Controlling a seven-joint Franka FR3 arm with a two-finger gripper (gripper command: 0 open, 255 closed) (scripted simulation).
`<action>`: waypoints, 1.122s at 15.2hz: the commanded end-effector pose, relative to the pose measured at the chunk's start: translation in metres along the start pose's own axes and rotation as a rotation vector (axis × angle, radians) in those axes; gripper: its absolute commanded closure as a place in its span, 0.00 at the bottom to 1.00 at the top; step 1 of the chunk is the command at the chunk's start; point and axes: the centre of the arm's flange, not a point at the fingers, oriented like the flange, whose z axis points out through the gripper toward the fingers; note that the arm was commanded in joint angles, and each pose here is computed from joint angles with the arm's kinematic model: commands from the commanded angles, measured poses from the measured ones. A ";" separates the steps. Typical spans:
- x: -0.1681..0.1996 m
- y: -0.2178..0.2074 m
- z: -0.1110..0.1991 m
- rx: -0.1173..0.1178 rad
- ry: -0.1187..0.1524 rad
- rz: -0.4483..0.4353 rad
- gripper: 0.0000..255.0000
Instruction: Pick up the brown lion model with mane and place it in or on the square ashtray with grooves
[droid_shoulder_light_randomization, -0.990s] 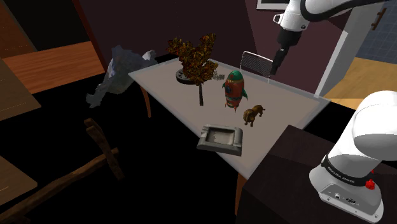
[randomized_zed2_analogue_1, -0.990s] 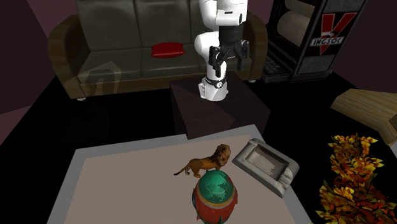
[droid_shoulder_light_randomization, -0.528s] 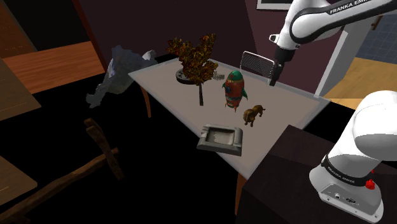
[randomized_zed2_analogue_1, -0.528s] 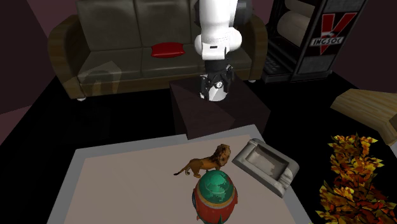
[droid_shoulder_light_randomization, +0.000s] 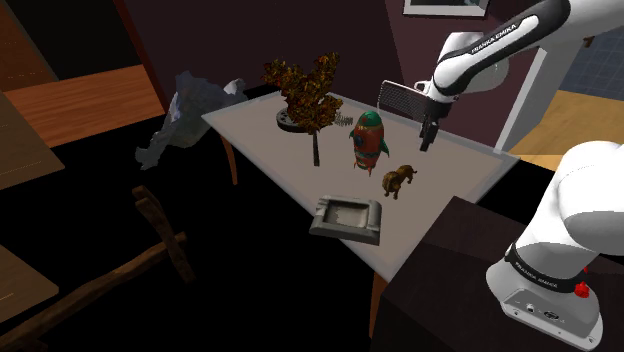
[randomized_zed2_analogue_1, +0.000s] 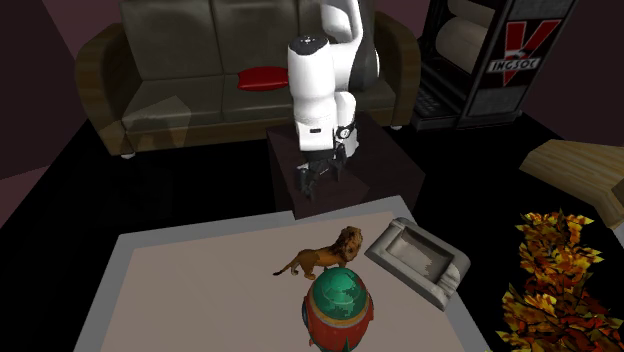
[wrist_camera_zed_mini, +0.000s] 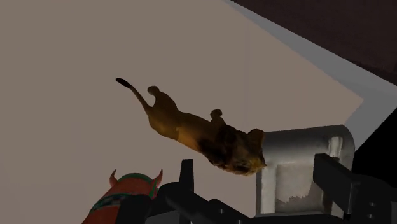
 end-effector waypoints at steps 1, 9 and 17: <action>-0.001 0.017 0.022 0.006 -0.003 -0.040 0.00; -0.001 0.079 0.111 0.043 -0.015 -0.182 0.00; 0.000 0.103 0.172 0.059 -0.020 -0.243 0.00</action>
